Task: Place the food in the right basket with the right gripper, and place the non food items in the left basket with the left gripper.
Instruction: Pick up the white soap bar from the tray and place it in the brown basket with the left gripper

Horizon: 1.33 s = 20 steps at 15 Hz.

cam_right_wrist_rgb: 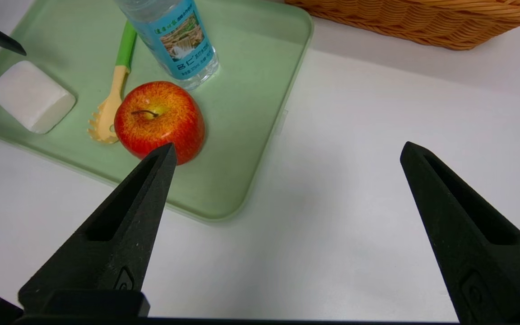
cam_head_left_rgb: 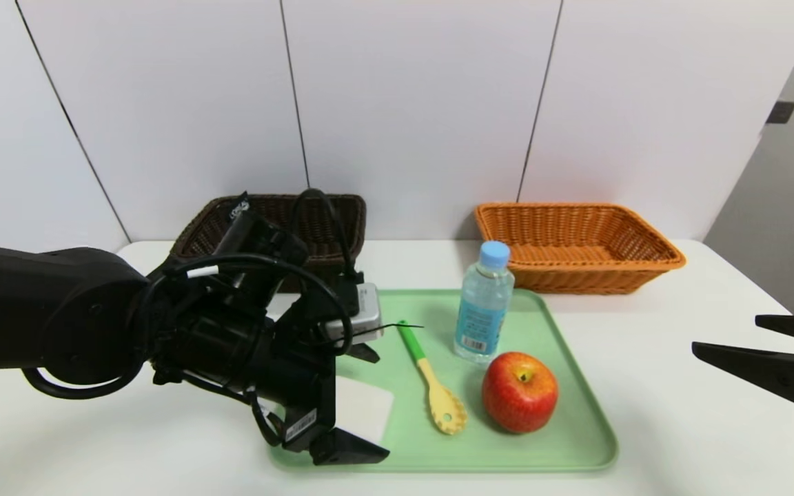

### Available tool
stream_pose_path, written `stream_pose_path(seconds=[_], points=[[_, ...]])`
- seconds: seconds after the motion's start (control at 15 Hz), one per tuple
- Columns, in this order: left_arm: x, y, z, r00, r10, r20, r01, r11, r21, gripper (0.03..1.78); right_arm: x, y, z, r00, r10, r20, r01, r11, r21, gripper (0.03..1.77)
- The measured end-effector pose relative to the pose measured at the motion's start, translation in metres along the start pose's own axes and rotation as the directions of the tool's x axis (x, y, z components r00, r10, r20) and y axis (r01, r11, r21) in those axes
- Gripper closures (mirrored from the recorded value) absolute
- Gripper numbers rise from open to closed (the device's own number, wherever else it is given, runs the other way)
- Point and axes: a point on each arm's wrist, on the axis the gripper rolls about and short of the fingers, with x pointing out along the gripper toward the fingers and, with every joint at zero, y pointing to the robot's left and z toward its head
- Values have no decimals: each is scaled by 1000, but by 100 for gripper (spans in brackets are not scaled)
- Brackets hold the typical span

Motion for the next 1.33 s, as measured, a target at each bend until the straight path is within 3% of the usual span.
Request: stream_pose_path(seconds=[0.33, 0.67, 1.33], points=[[-8, 11, -18, 997, -9, -76, 10, 1000, 13, 12, 1, 0, -3, 1000, 2, -11, -2, 1000, 3, 9], [-11, 23, -28, 996, 16, -88, -16, 1000, 3, 12, 1, 0, -5, 1000, 2, -14, -2, 1000, 4, 9], [6, 31, -40, 993, -12, -115, 9, 1000, -27, 12, 0, 0, -6, 1000, -2, -14, 2, 1000, 7, 9]])
